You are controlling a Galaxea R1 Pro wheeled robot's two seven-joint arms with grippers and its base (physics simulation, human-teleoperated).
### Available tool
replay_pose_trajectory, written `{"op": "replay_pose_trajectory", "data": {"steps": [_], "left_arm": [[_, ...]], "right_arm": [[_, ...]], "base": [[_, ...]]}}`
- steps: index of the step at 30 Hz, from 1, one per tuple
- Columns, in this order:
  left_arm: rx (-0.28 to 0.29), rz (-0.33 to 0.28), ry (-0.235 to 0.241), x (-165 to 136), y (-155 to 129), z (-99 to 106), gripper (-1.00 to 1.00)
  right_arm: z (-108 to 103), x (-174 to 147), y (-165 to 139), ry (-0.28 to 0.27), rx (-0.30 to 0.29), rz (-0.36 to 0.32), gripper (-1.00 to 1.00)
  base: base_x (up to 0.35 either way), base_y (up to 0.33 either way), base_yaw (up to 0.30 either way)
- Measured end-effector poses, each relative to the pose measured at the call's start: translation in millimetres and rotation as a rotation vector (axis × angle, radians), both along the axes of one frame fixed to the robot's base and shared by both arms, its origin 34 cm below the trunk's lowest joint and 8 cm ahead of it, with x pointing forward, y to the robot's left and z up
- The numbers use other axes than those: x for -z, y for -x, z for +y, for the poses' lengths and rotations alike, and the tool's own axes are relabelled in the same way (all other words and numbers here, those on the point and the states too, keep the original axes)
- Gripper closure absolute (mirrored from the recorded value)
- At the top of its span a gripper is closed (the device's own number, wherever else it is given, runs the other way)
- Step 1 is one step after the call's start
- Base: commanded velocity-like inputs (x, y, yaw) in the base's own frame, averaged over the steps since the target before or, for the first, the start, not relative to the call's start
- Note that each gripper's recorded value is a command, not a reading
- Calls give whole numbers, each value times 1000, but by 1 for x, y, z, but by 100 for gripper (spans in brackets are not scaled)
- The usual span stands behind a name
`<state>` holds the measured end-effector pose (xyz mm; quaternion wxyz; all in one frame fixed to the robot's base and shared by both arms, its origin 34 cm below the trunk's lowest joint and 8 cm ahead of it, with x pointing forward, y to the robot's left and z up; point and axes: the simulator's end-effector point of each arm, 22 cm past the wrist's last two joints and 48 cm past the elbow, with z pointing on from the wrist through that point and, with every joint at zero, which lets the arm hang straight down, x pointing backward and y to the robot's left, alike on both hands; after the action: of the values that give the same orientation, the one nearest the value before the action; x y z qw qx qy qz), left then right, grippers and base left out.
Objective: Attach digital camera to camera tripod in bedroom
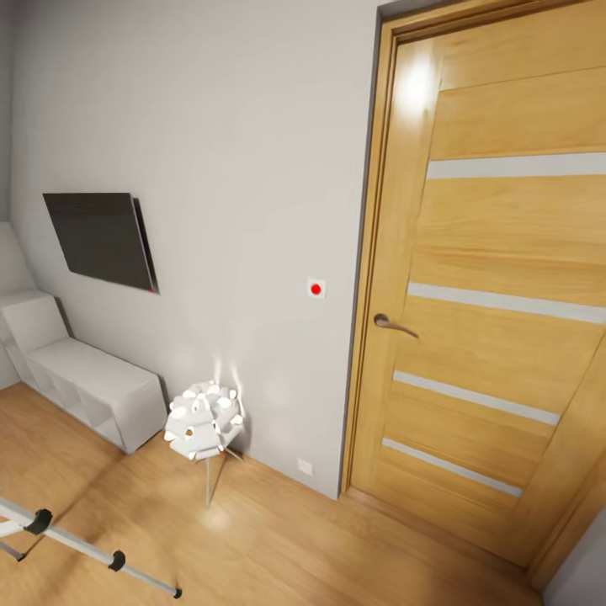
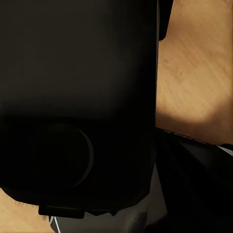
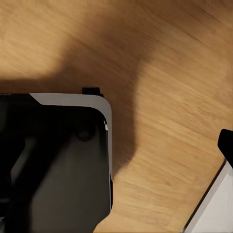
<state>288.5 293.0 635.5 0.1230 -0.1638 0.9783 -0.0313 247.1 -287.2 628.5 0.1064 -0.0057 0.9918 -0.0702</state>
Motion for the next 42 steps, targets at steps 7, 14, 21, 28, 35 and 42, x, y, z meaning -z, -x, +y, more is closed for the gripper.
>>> {"op": "replay_pose_trajectory", "data": {"steps": [7,14,21,28,35,42], "left_arm": [[-1,0,0,0,0,0,100],[-1,0,0,0,0,0,100],[-1,0,0,0,0,0,100],[-1,0,0,0,0,0,100],[-1,0,0,0,0,0,100],[-1,0,0,0,0,0,100]], "right_arm": [[0,0,0,0,1,0,-100],[0,0,0,0,1,-1,-100],[1,0,0,-1,1,-1,-100],[2,0,0,-2,0,0,-100],[4,0,0,-3,0,0,-100],[4,0,0,-4,0,0,-100]], "base": [[222,0,0],[224,0,0],[225,0,0],[221,0,0],[213,0,0],[150,0,0]]}}
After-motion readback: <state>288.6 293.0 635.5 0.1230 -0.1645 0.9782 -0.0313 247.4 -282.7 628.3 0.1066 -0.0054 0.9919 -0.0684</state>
